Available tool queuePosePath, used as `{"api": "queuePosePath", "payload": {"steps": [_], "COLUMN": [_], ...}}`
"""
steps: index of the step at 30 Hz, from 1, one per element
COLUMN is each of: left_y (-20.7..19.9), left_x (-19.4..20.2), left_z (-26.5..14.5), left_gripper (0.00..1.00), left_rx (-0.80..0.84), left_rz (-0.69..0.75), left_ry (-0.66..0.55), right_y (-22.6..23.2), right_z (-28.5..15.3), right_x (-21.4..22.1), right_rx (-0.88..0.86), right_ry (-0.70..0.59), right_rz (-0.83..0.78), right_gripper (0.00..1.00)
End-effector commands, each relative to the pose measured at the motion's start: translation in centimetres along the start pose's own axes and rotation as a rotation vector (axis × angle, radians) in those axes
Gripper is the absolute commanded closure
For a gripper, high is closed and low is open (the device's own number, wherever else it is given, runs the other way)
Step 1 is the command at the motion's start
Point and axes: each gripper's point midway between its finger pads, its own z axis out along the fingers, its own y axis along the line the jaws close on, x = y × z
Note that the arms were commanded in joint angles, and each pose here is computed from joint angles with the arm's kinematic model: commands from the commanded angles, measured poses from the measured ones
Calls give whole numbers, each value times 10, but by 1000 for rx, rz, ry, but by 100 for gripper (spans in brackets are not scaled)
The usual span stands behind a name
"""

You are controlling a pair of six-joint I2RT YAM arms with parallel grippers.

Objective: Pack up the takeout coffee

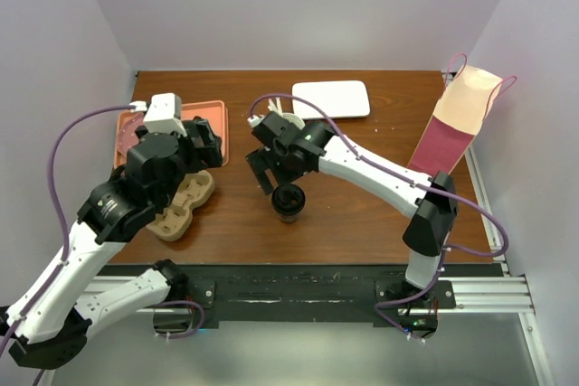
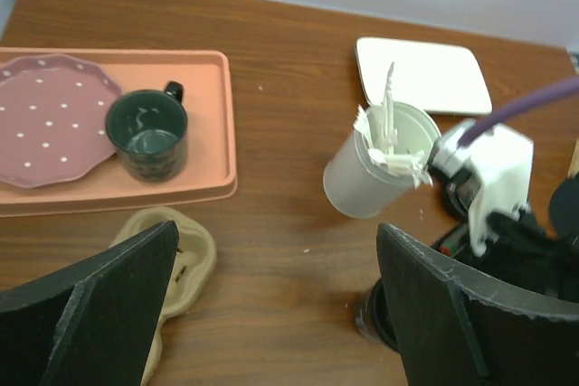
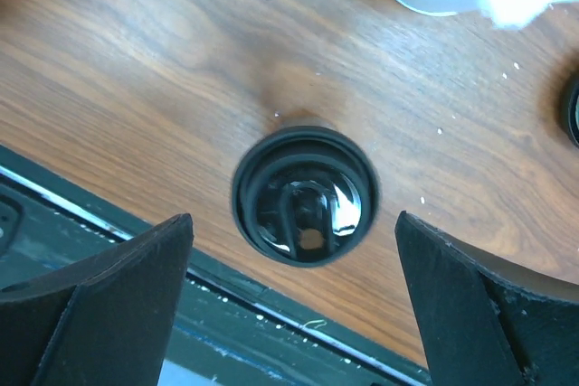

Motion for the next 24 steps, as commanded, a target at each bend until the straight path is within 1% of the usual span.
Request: {"api": "queuePosePath", "payload": {"steps": [1, 3, 4, 5, 6, 7, 8, 9, 10, 12, 13, 14, 16, 18, 21, 24], "left_y": [-29, -46, -54, -59, -66, -74, -79, -84, -93, -98, -99, -100, -102, -103, -105, -104], "left_x": [15, 19, 34, 40, 46, 65, 75, 85, 107, 121, 141, 149, 164, 172, 183, 195], "left_z": [-1, -1, -1, -1, 0, 2, 3, 4, 5, 11, 13, 14, 16, 21, 27, 35], "left_gripper": [9, 14, 15, 15, 15, 14, 14, 14, 15, 19, 21, 21, 21, 21, 21, 21], "left_rx": [140, 231, 280, 305, 333, 370, 389, 408, 457, 498, 526, 542, 597, 615, 631, 625], "left_rz": [-13, -43, -51, -71, -106, -106, -109, -111, -97, -93, -104, -112, -140, -165, -196, -171], "left_ry": [94, 96, 139, 155, 174, 241, 279, 318, 409, 474, 550, 577, 609, 608, 637, 659], "right_y": [-35, -50, -63, -67, -60, -65, -65, -56, -62, -62, -60, -60, -58, -57, -50, -52], "right_z": [-37, -39, -39, -39, -43, -40, -46, -49, -42, -43, -37, -37, -27, -22, -13, 3], "right_x": [-25, -33, -33, -36, -35, -31, -33, -29, -20, -12, 1, 2, 17, 25, 41, 48], "right_rx": [-46, -97, -109, -130, -198, -218, -249, -330, -336, -373, -419, -445, -513, -545, -609, -595], "right_ry": [-82, -92, -87, -96, -88, -76, -99, -87, -66, -63, -23, -35, -3, 9, 54, 73], "right_rz": [166, 230, 268, 288, 286, 299, 295, 277, 290, 282, 296, 294, 311, 312, 295, 290], "right_gripper": [5, 9, 11, 13, 15, 15, 15, 14, 13, 11, 11, 11, 12, 14, 16, 16]}}
